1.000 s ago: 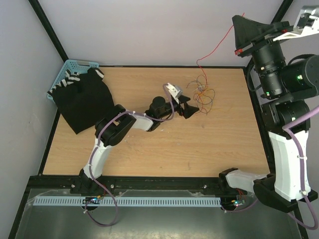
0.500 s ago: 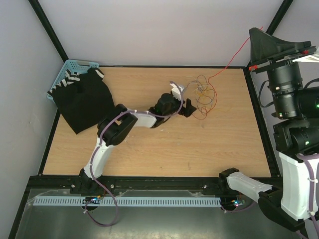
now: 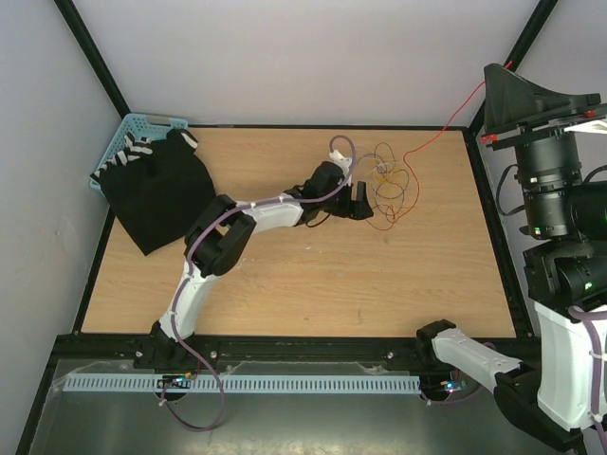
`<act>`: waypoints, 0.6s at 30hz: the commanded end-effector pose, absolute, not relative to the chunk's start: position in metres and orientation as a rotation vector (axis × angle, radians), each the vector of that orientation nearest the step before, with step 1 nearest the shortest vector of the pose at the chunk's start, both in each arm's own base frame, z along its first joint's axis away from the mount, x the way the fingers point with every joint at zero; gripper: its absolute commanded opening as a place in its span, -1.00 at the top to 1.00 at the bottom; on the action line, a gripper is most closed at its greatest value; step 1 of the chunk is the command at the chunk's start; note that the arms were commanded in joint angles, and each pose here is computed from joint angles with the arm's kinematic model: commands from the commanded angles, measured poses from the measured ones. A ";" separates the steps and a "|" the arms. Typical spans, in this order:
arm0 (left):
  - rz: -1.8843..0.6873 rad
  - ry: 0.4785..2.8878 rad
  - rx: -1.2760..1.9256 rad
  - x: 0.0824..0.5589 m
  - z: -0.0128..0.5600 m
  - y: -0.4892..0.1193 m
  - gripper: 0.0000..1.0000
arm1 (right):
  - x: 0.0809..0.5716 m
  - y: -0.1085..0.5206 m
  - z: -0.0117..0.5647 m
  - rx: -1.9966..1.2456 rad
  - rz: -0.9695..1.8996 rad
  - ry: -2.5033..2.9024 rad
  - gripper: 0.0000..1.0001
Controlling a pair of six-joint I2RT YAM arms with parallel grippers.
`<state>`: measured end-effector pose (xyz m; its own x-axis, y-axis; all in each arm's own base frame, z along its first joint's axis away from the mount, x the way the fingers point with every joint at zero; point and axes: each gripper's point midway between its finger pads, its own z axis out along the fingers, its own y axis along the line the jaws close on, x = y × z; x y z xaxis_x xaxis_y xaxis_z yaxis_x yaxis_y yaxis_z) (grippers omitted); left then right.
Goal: Zip-tie the wires
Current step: Pick up the cable at the center of the board.
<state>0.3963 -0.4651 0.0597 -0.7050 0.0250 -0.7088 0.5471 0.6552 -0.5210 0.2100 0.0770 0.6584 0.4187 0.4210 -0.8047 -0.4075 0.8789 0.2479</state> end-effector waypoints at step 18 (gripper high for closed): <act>-1.093 2.391 0.443 0.377 0.048 -0.477 0.53 | 0.206 0.065 0.657 0.051 0.479 0.993 1.00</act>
<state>0.3690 -0.4730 0.0277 -0.8559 0.1062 -0.5061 0.4454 0.6484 -0.6174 0.2103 0.0696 0.6522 0.4245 0.4108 -0.8069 -0.3716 0.8917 0.2585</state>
